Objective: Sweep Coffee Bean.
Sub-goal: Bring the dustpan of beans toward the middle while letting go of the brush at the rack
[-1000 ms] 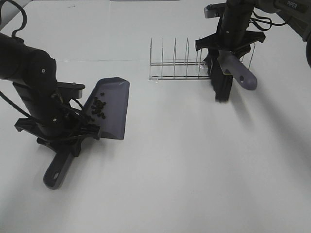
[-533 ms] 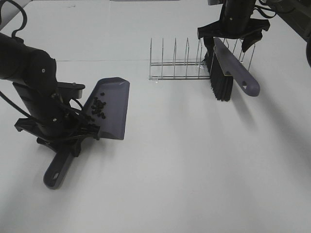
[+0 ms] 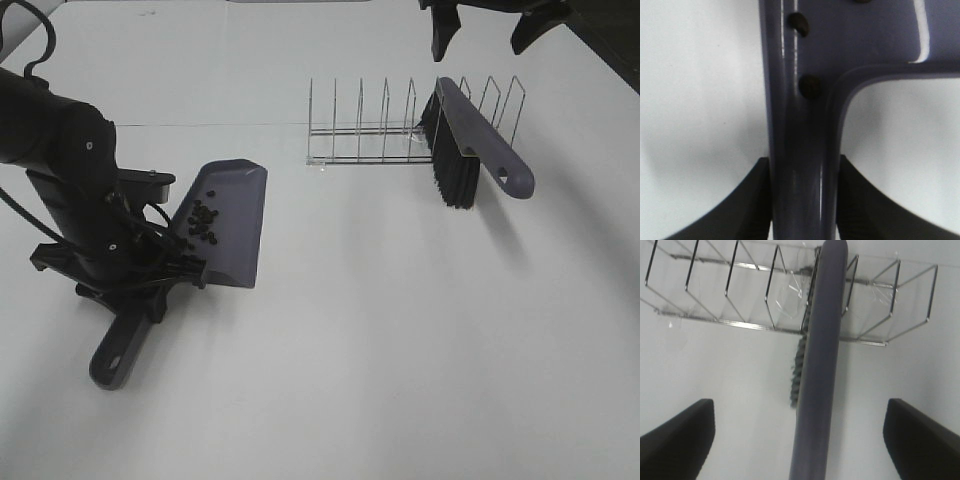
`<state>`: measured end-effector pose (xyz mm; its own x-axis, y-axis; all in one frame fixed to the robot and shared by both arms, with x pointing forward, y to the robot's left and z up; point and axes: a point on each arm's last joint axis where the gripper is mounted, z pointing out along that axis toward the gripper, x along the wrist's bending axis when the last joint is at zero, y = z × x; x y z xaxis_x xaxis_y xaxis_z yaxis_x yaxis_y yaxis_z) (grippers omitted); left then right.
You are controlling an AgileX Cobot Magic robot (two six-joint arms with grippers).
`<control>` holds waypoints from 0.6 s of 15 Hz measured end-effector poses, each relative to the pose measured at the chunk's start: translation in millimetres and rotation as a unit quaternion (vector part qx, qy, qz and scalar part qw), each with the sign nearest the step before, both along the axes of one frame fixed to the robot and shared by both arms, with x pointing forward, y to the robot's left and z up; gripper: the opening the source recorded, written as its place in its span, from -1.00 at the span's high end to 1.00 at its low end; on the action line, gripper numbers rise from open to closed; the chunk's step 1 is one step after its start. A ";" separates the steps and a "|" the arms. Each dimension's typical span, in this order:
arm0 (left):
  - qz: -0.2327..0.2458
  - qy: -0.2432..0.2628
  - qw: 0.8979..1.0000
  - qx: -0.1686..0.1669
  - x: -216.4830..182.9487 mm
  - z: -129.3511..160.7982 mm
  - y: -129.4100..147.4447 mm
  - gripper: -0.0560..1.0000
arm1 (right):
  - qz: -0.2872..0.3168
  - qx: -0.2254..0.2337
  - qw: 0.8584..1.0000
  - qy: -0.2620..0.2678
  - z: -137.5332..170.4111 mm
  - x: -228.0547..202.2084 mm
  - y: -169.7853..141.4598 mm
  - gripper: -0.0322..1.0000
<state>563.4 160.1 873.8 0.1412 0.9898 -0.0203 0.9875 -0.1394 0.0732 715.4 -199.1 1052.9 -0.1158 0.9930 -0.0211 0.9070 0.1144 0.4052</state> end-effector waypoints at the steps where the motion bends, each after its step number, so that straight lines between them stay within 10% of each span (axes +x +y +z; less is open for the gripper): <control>1: 0.000 0.000 1.000 0.000 0.0 0.0 0.0 0.24 | 0.004 -0.003 1.000 0.018 4.8 -17.8 -3.4 -0.63; 9: 0.007 -0.012 1.000 -0.023 -2.0 5.9 -10.9 0.24 | 0.004 0.006 0.997 0.080 40.8 -197.2 -38.8 -0.60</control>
<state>561.4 149.2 879.7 0.1287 0.9897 -0.0625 0.9872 -0.1219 0.1032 518.2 -237.9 1093.8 -0.1252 0.9921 0.0110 0.9591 0.1182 0.2572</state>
